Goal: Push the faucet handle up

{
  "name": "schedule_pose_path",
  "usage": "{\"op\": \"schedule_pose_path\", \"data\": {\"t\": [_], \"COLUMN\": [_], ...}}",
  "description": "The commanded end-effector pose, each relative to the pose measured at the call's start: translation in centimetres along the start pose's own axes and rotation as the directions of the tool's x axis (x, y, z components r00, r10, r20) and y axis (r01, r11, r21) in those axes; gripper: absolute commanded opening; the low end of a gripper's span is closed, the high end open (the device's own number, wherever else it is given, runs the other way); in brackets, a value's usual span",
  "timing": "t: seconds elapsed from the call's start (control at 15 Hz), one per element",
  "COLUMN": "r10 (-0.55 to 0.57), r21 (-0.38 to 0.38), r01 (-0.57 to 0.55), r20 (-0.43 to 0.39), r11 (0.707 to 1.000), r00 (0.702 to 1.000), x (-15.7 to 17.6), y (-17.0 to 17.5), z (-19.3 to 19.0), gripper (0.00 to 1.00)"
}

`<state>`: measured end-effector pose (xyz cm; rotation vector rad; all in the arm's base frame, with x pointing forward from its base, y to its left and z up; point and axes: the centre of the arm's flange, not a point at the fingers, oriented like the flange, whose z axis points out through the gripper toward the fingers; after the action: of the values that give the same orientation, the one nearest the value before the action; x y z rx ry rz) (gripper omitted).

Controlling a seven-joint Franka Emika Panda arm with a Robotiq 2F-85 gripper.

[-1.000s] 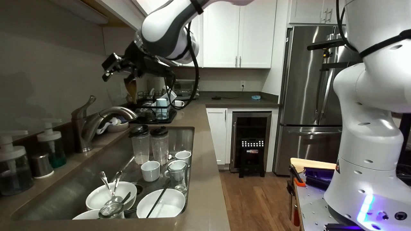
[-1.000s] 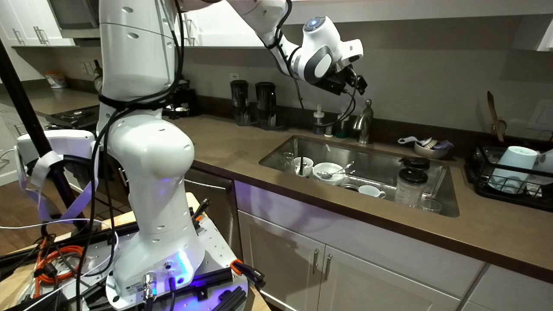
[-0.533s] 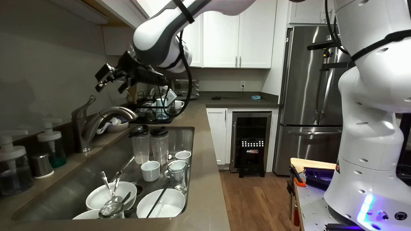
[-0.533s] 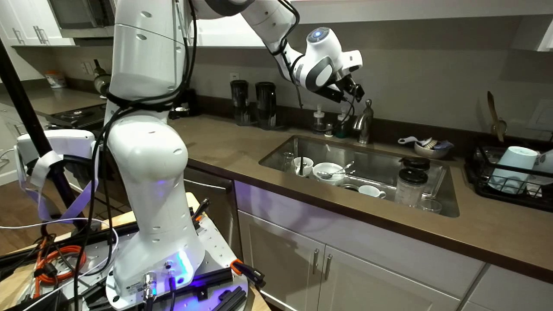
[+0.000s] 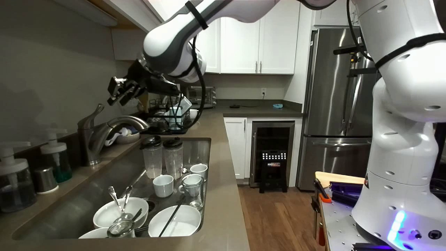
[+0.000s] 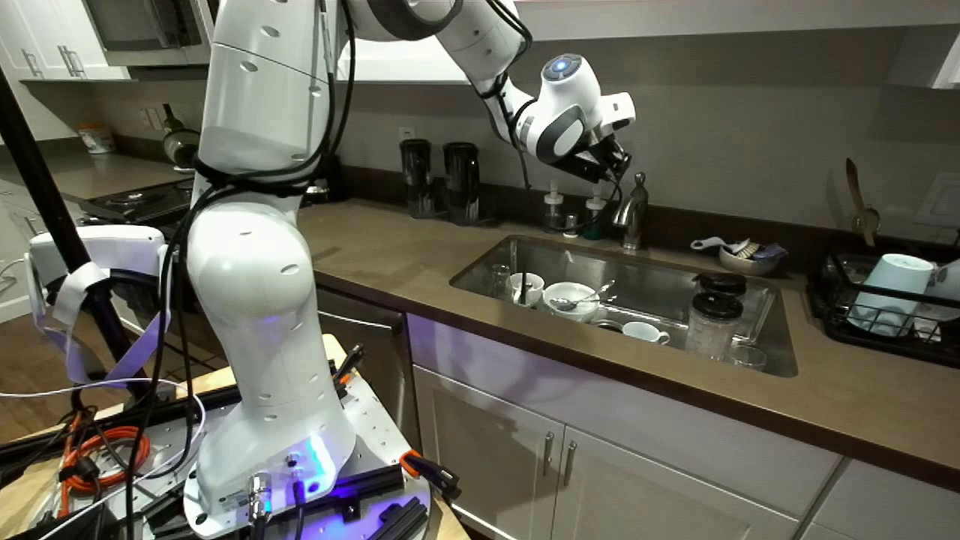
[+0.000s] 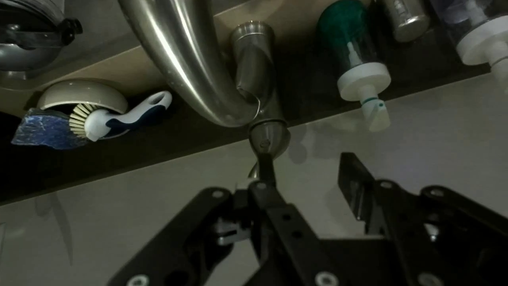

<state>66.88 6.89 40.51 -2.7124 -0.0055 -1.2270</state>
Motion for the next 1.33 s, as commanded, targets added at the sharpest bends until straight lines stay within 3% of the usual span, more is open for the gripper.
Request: {"op": "schedule_pose_path", "data": {"t": [0.0,0.13,0.27,1.27], "r10": [-0.045,-0.063,-0.082,-0.144], "r21": [0.048,0.063,0.074,0.053], "r01": [0.046,0.064,0.083,0.145], "r20": [-0.01,-0.014,-0.015,-0.005], "r11": [0.998,0.996,0.994,0.988], "r00": [0.999,0.998,0.997,0.989], "x": [1.4,2.2,2.9,4.5], "y": [0.6,0.3,0.3,2.9], "z": [1.3,1.9,2.6,7.8], "gripper": [0.16,0.02,0.0,0.0]}}
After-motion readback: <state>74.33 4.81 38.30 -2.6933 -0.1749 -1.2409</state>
